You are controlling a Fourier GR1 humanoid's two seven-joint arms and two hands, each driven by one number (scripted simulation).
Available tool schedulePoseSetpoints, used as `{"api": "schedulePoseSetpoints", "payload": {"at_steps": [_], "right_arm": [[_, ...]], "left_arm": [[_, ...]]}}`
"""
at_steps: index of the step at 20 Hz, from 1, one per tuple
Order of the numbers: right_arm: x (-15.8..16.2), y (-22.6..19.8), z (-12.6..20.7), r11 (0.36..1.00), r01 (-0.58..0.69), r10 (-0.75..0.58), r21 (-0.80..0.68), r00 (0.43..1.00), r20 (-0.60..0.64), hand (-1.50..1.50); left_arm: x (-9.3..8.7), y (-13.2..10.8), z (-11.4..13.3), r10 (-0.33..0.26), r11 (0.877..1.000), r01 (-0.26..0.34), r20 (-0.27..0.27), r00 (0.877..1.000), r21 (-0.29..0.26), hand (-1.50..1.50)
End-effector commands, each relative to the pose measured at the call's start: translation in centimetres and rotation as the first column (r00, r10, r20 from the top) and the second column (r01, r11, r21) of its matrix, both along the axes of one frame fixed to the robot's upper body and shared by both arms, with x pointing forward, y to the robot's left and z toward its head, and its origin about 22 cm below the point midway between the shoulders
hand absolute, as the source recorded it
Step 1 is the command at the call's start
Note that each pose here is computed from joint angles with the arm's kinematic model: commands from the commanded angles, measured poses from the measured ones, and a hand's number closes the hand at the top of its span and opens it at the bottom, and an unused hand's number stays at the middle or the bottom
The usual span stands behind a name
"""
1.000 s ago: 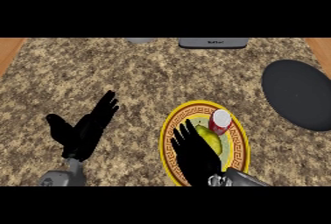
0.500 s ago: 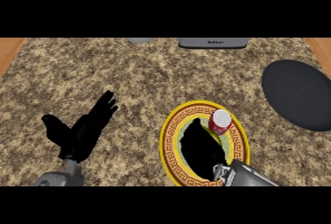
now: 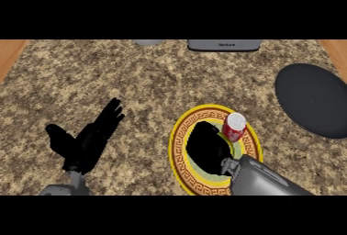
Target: Pick the pear from the plate and place it in the pan
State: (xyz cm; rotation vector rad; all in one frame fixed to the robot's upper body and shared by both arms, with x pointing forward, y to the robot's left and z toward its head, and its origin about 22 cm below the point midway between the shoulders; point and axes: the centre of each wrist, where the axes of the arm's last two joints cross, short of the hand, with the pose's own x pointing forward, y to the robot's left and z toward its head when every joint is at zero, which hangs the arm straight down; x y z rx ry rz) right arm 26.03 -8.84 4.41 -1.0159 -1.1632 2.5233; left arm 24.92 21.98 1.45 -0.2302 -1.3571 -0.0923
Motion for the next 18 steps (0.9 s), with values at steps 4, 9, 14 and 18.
{"api": "schedulePoseSetpoints", "payload": {"at_steps": [4, 9, 14, 18], "right_arm": [[-1.9, -6.0, -1.5, 0.937, 0.254, -0.235, 0.240, 0.966, -0.104, 1.50], [-4.6, -10.7, -1.3, 0.696, 0.504, -0.429, 0.512, 0.863, -0.267, 1.50], [-7.4, -13.7, 3.9, 0.494, 0.376, -0.453, 0.784, 0.881, -0.136, 1.50], [-9.5, -15.0, 7.2, 0.252, 0.340, -0.445, 0.906, 0.872, -0.203, 1.50]], "left_arm": [[-0.1, 0.4, 0.0, 0.057, 0.998, -0.058, -0.023, 0.998, -0.006, 0.00], [-1.2, 2.3, -0.9, 0.138, 0.990, -0.138, -0.032, 0.990, -0.002, 0.00], [-1.0, 1.2, -0.3, 0.107, 0.994, -0.107, -0.012, 0.994, -0.012, 0.00], [-1.0, 1.6, 0.5, 0.075, 0.997, -0.075, 0.001, 0.997, -0.012, 0.00]]}}
